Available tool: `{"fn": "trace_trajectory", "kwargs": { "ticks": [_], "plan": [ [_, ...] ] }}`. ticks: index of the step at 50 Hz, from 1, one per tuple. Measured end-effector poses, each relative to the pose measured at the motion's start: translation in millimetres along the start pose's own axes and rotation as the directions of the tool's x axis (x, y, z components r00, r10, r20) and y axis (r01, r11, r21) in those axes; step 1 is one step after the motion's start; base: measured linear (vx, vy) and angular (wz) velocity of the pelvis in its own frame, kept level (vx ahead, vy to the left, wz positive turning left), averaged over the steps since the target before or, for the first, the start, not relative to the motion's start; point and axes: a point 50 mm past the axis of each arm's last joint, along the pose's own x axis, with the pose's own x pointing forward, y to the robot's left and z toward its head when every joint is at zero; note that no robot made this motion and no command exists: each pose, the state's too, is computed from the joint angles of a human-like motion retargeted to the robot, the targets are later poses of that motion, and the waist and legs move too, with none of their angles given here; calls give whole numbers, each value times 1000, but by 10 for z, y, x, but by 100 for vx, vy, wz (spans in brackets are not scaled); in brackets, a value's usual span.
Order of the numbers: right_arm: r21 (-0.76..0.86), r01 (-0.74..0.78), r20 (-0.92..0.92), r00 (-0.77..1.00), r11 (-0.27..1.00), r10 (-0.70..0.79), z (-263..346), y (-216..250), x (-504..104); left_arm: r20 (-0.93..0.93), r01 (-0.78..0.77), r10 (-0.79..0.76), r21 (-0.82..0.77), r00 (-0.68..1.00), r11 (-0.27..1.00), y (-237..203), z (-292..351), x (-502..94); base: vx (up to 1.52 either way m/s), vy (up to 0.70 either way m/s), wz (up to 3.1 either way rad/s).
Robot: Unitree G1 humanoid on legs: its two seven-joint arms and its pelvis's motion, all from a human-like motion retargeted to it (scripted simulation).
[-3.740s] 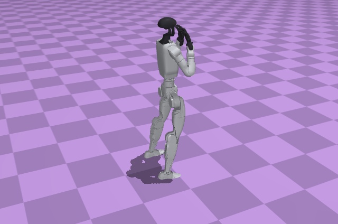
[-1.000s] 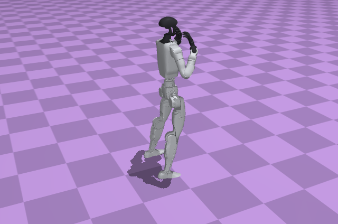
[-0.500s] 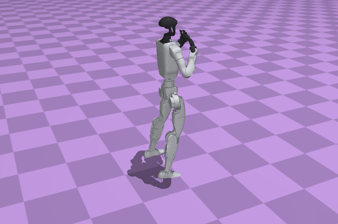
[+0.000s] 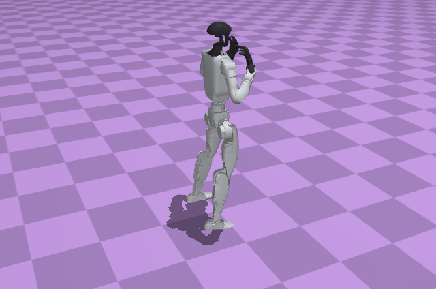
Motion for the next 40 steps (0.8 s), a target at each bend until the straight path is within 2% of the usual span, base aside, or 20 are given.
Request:
{"fn": "trace_trajectory", "kwargs": {
  "ticks": [2,5,10,13,18,21,23,27,30,33,37,40],
  "plan": [
    [53,-2,40,999,999,0,11,92,1,4,-2,2,-30,1000,1000,-79,-2,-10,0,0,0],
    [30,10,-15,1000,999,-9,-48,125,7,-84,-49,49,7,995,999,-61,-83,-45,0,0,0],
    [-206,0,-228,972,978,-49,-159,-12,-26,-265,-87,139,202,954,976,91,-188,-129,0,0,0],
    [-216,8,-197,979,976,-52,-108,11,-36,-200,-80,121,202,972,976,30,-106,-107,0,0,0],
    [71,-9,76,997,997,4,34,158,18,50,20,-20,17,999,1000,-154,99,29,0,0,0],
    [142,-31,137,991,989,11,55,154,31,79,54,-52,-18,995,998,-136,123,58,0,0,0],
    [58,-10,79,997,998,6,47,103,27,11,31,-31,39,999,999,-63,91,43,0,0,0],
    [-247,5,-161,986,969,-47,-7,12,-22,-239,-22,83,248,967,969,62,-40,-76,0,0,10],
    [-339,-15,-243,967,941,-73,-24,-28,-48,-311,-26,129,316,942,949,93,-79,-132,0,0,6],
    [-239,16,-142,988,971,-51,19,3,-29,-188,-38,87,248,978,968,26,0,-75,0,0,0],
    [88,5,75,997,996,-12,52,130,1,2,1,-1,51,1000,999,-120,93,2,1,1,-11],
    [169,-4,80,997,986,-10,15,138,-2,-15,-1,1,-21,1000,1000,-99,46,-15,0,0,0]
  ]
}}
